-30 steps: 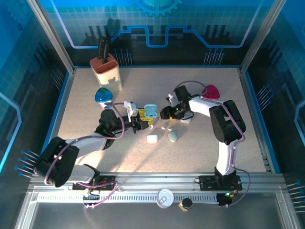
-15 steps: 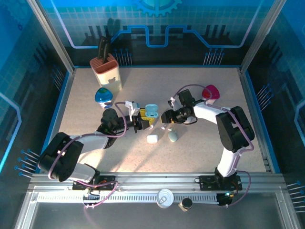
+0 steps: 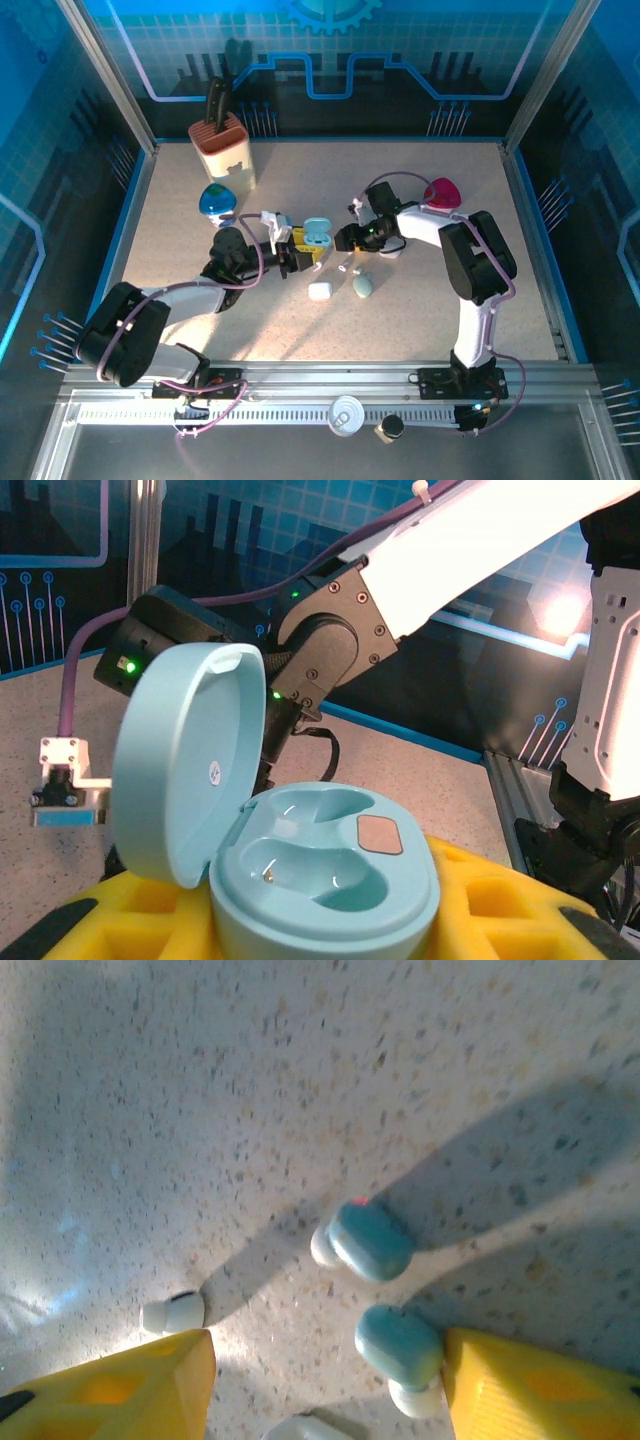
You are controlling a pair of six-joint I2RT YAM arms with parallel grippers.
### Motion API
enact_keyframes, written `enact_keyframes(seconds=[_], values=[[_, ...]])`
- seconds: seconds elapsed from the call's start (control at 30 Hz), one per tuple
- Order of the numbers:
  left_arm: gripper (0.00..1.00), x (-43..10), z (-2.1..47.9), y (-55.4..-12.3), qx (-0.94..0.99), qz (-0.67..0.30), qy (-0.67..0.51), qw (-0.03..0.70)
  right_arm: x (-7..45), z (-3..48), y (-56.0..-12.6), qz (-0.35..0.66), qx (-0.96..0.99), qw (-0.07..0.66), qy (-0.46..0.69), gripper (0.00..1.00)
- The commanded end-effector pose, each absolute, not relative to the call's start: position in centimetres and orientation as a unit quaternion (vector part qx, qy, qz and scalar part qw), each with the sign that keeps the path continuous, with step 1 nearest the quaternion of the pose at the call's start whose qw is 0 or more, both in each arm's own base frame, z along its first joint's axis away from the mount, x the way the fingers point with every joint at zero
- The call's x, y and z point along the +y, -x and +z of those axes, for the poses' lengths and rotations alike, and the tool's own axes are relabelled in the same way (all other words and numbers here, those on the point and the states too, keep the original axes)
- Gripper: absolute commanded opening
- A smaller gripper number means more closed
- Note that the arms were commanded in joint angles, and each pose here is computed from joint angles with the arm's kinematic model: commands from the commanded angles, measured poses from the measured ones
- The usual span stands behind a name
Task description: Insert the wireless bluetooth earbuds into the charging case
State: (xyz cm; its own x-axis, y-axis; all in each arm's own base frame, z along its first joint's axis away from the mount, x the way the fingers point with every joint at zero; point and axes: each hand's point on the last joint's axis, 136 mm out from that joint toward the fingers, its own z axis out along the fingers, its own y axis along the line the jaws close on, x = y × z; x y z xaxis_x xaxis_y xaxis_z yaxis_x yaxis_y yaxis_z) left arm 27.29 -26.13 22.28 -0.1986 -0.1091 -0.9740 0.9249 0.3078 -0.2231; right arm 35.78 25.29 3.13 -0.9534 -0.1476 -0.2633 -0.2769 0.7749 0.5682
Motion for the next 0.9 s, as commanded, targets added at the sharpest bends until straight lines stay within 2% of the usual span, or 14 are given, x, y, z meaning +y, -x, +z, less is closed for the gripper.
enact_keyframes(seconds=[0.0,0.2,0.43,0.67,0.87], values=[[0.30,-26.0,23.5,-27.4,0.592,-0.473,-0.347,0.552,25.6,3.6,-33.1,0.322,0.936,0.083,0.115,0.61],[0.30,-26.2,23.4,-27.8,0.591,-0.474,-0.349,0.551,26.0,5.2,-32.0,0.336,0.929,0.099,0.122,0.61],[0.29,-26.3,23.6,-27.8,0.585,-0.485,-0.346,0.550,24.6,5.9,-35.5,0.322,0.931,0.146,0.095,0.57],[0.29,-26.2,23.9,-27.6,0.590,-0.481,-0.347,0.547,25.2,3.5,-37.5,0.311,0.938,0.114,0.099,0.57],[0.29,-26.1,23.7,-27.5,0.593,-0.475,-0.350,0.547,26.0,2.1,-36.5,0.324,0.936,0.088,0.103,0.57]])
